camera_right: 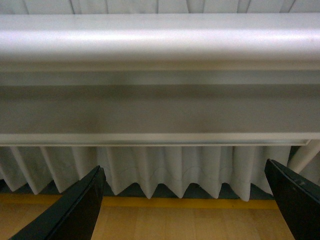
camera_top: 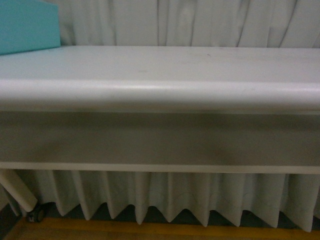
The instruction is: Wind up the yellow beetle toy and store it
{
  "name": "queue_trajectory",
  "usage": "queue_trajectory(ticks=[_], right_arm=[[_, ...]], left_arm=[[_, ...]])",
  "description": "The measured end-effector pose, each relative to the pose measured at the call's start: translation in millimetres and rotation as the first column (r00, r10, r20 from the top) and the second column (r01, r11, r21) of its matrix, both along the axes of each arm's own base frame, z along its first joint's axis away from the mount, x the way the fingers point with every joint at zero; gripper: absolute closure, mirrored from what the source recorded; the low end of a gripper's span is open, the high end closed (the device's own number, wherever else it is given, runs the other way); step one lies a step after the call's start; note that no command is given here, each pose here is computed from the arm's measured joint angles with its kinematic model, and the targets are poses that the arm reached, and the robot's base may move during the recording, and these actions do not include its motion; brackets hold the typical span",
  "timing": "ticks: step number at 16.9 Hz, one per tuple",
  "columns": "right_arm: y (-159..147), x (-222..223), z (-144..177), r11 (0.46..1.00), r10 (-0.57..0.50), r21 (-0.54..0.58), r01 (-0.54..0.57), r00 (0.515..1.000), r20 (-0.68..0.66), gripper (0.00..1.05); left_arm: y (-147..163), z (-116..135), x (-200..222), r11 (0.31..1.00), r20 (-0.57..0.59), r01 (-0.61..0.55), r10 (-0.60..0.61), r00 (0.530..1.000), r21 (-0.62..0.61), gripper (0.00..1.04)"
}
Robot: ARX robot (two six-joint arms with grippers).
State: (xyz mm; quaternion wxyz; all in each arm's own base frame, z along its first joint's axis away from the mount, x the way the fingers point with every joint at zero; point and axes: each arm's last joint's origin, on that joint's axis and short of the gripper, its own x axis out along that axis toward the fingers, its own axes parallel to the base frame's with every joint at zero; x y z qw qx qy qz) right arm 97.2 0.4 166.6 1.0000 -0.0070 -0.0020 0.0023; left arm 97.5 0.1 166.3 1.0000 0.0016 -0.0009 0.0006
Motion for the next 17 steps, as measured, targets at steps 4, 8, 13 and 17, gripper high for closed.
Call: queue_trajectory(ticks=[4, 8, 13, 17], right_arm=[[0.0, 0.0, -0.1, 1.0, 0.0, 0.001, 0.0, 1.0, -0.001, 0.07], [0.0, 0.0, -0.2, 1.0, 0.0, 0.003, 0.0, 1.0, -0.002, 0.07], [0.0, 0.0, -0.1, 1.0, 0.0, 0.003, 0.0, 1.0, -0.001, 0.07], [0.0, 0.0, -0.1, 1.0, 0.0, 0.003, 0.0, 1.0, -0.001, 0.07]], left_arm=[[0.0, -0.3, 0.0, 1.0, -0.003, 0.0, 0.0, 1.0, 0.0, 0.07], [0.0, -0.4, 0.0, 1.0, -0.004, 0.001, -0.001, 1.0, 0.0, 0.07], [0.0, -0.1, 0.0, 1.0, -0.002, 0.0, 0.0, 1.0, 0.0, 0.07], [0.0, -0.1, 0.0, 1.0, -0.002, 0.0, 0.0, 1.0, 0.0, 0.07]])
